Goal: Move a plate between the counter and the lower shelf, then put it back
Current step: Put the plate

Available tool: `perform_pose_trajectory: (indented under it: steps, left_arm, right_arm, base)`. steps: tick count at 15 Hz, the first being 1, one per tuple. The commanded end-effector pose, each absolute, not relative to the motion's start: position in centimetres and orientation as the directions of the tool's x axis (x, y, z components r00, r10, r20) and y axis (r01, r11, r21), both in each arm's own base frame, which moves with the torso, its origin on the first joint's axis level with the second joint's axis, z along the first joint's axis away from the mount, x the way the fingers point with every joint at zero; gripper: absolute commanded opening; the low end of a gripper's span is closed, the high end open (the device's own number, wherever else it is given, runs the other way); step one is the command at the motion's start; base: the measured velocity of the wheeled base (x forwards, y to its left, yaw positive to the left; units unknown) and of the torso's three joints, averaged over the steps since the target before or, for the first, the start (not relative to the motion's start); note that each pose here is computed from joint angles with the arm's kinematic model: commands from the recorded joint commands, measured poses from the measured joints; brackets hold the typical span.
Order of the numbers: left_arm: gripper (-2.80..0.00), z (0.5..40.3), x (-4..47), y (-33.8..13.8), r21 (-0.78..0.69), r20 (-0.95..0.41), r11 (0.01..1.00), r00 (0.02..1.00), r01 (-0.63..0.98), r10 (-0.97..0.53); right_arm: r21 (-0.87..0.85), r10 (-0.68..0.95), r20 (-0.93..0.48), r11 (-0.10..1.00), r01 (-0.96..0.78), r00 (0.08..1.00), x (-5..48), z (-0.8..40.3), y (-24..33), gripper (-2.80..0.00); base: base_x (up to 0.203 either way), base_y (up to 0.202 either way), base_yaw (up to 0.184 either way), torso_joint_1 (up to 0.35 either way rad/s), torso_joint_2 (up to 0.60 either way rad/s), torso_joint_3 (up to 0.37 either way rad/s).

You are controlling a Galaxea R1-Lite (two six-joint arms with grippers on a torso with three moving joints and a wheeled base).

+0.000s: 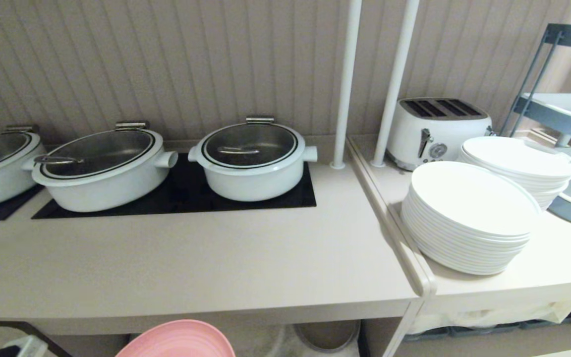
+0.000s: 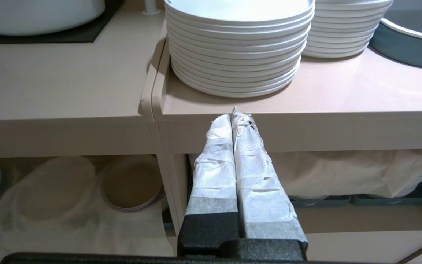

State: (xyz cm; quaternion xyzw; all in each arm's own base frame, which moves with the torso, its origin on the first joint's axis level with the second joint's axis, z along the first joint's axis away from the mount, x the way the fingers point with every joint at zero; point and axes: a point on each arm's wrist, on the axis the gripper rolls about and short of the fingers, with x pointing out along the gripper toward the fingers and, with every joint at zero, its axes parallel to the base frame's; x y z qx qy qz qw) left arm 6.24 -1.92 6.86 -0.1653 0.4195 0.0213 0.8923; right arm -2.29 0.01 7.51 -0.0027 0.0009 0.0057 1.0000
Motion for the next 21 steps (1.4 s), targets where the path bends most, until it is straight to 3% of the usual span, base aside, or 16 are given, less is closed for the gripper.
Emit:
perform_pose_trajectory:
  steps: [1,9,21]
  left_arm:
    - [-2.80,6.86,6.25,-1.92,-0.278,-0.755,0.944,0.648,-0.180,-0.100]
    - [-2.80,6.86,6.25,-1.92,-0.278,-0.755,0.944,0.648,-0.180,-0.100]
    - [-2.80,7.05,6.30,-1.94,-0.282,-0.744,0.944,0.661,-0.170,-0.103]
  right_arm:
    - [-0.006,0.012,-0.003,1.000,-0.012,1.000,-2.28,7.52,0.01,-2.80]
    - [-0.005,0.013,-0.004,1.000,-0.013,1.000,-2.28,7.51,0.01,-2.80]
    - [-0.001,0.012,-0.005,1.000,-0.012,1.000,-2.28,7.50,0.01,-2.80]
  base:
    - [0.000,0.000,0.000,0.149,-0.31,-0.159]
    - [0.000,0.000,0.000,0.122,-0.24,-0.123]
    - [0.000,0.000,0.000,0.000,0.00,0.000]
